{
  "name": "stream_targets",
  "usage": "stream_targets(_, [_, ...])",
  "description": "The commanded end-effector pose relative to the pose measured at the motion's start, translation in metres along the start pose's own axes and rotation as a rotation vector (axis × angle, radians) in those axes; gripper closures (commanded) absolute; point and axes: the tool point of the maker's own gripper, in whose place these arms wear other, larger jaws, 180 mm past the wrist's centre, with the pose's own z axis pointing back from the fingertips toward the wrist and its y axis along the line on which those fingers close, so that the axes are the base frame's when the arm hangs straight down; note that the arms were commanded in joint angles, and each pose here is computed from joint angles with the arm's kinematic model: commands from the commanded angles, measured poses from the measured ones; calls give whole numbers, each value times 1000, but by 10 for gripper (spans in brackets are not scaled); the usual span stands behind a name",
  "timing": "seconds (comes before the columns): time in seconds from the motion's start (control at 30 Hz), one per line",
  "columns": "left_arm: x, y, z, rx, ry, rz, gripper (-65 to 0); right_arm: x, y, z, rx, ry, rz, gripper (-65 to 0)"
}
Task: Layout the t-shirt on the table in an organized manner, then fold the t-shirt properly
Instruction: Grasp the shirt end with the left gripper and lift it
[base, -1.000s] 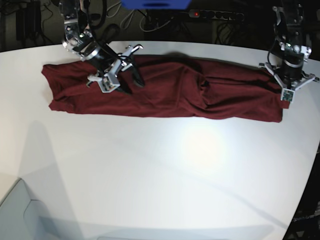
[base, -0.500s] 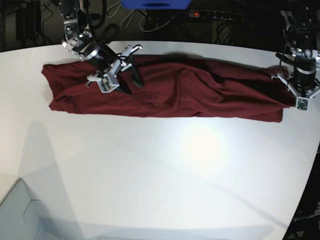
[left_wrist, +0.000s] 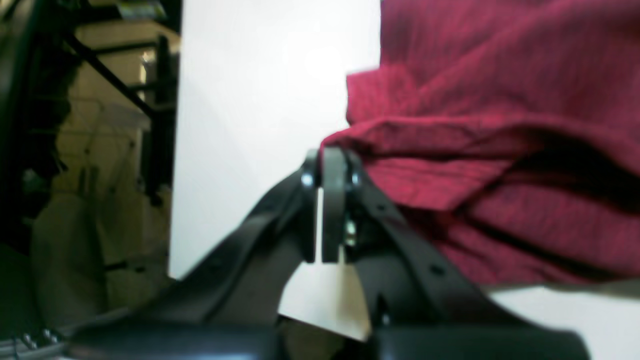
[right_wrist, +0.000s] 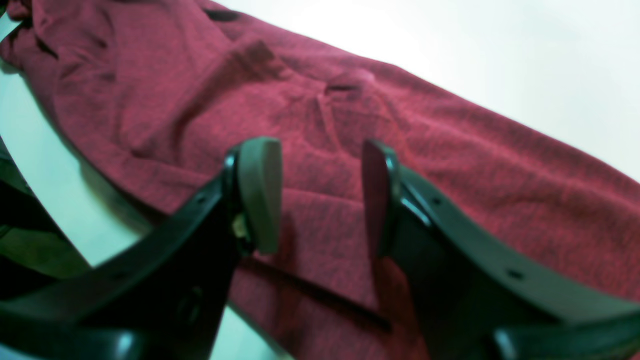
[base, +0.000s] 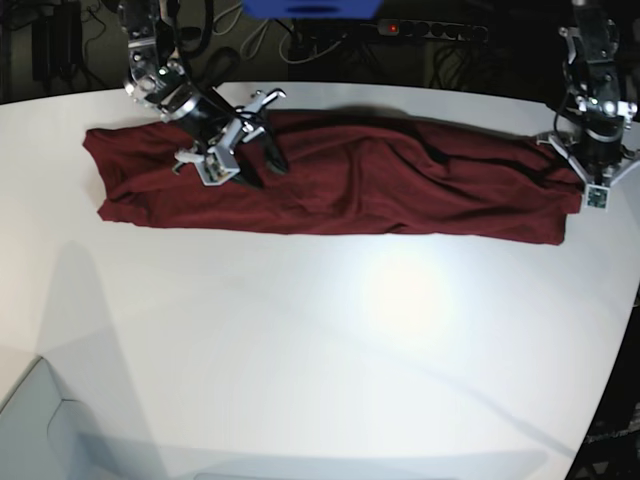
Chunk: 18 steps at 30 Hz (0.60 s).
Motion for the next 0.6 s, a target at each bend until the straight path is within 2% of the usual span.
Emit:
stream_targets(0.0, [13, 12, -2, 32, -39, -4, -5, 14, 1, 1, 7, -53, 0, -270])
stream_targets(0.1, [6, 10, -5, 22, -19, 6, -9, 13, 1, 1, 7, -51, -1, -270])
stream_targets(0.17, [4, 10, -6, 22, -15, 9, -43, 13, 1, 1, 7, -51, -1, -270])
stream_targets(0.43, [22, 15, 3, 38, -66, 0, -372, 13, 1, 1, 7, -51, -1, -270])
stream_targets(0.47, [28, 16, 6, 42, -83, -2, -395, 13, 1, 1, 7, -51, -1, -270])
stream_targets(0.57, [35, 13, 10, 42, -105, 9, -403, 13, 1, 1, 7, -51, -1, -270])
